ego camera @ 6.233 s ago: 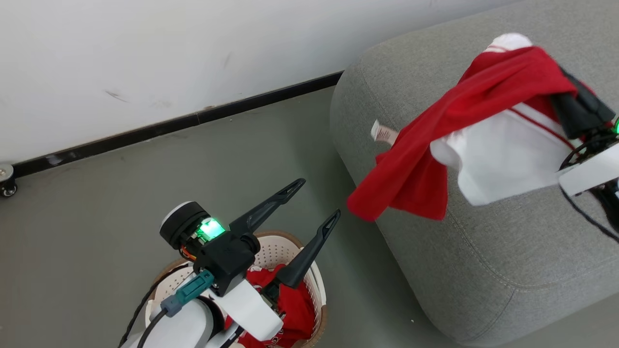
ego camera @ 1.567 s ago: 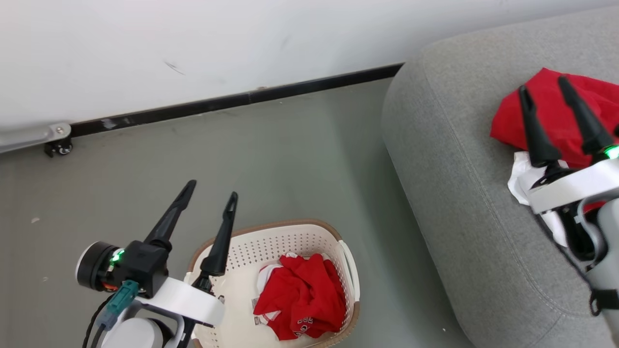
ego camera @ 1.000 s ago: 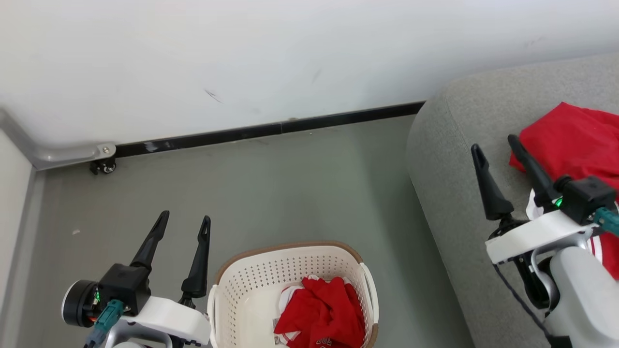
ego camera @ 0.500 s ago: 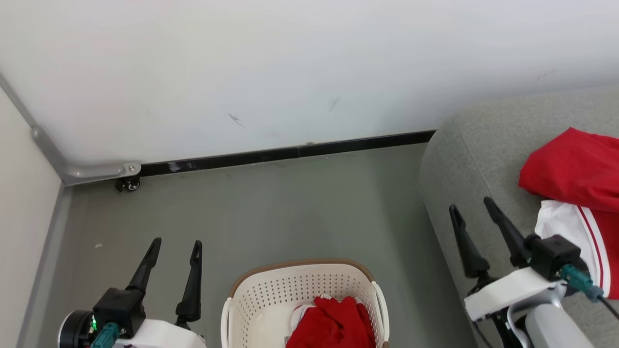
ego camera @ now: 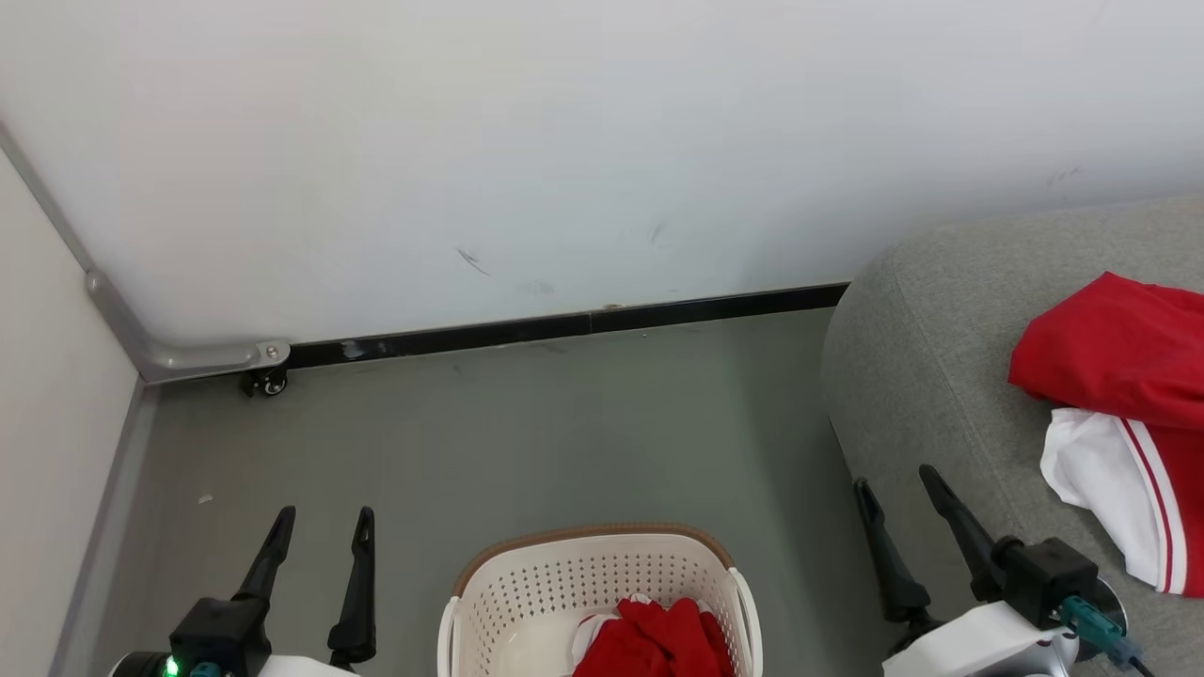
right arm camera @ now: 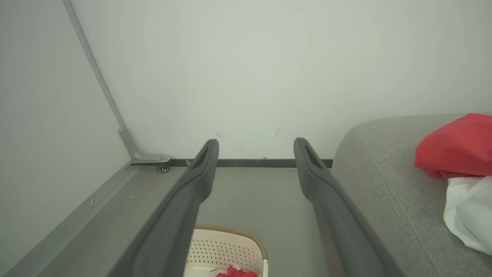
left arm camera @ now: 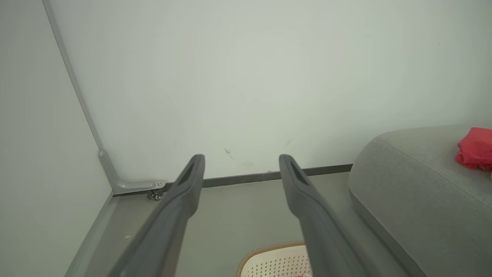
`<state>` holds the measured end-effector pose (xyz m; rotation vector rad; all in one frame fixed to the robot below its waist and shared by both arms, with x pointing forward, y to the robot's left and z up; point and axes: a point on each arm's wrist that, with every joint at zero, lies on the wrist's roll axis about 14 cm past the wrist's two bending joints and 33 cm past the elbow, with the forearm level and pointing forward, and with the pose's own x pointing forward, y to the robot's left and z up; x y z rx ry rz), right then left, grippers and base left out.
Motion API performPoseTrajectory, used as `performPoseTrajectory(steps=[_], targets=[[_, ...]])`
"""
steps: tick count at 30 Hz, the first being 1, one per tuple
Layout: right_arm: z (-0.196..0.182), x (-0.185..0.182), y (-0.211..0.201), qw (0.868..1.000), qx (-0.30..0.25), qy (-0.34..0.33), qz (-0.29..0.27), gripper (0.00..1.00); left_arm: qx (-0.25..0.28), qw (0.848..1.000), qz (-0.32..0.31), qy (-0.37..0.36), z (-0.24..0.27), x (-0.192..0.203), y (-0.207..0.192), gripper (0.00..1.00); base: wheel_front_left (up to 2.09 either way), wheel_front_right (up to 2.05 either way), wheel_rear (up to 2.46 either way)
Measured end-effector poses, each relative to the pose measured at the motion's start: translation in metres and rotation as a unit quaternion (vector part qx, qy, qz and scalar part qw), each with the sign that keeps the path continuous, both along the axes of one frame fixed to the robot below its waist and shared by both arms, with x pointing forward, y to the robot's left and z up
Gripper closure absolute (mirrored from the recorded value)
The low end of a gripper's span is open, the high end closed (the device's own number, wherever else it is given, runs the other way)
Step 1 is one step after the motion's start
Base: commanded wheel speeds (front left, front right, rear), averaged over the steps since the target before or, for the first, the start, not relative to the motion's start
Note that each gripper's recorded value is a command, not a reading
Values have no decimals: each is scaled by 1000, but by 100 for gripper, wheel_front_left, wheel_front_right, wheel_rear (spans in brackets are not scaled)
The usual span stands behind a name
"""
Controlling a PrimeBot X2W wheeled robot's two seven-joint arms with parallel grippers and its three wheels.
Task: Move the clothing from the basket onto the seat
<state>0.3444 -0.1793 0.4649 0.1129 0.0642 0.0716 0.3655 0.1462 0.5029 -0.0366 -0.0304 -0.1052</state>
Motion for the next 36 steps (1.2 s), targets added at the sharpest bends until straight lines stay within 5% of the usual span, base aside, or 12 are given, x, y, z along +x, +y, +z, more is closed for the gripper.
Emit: performPoseTrajectory(steps=[36], targets=[[-1,-13,2,1000,-1,4,-11,0,14,1000,25,9,-8,3,14,0,0,0,0]])
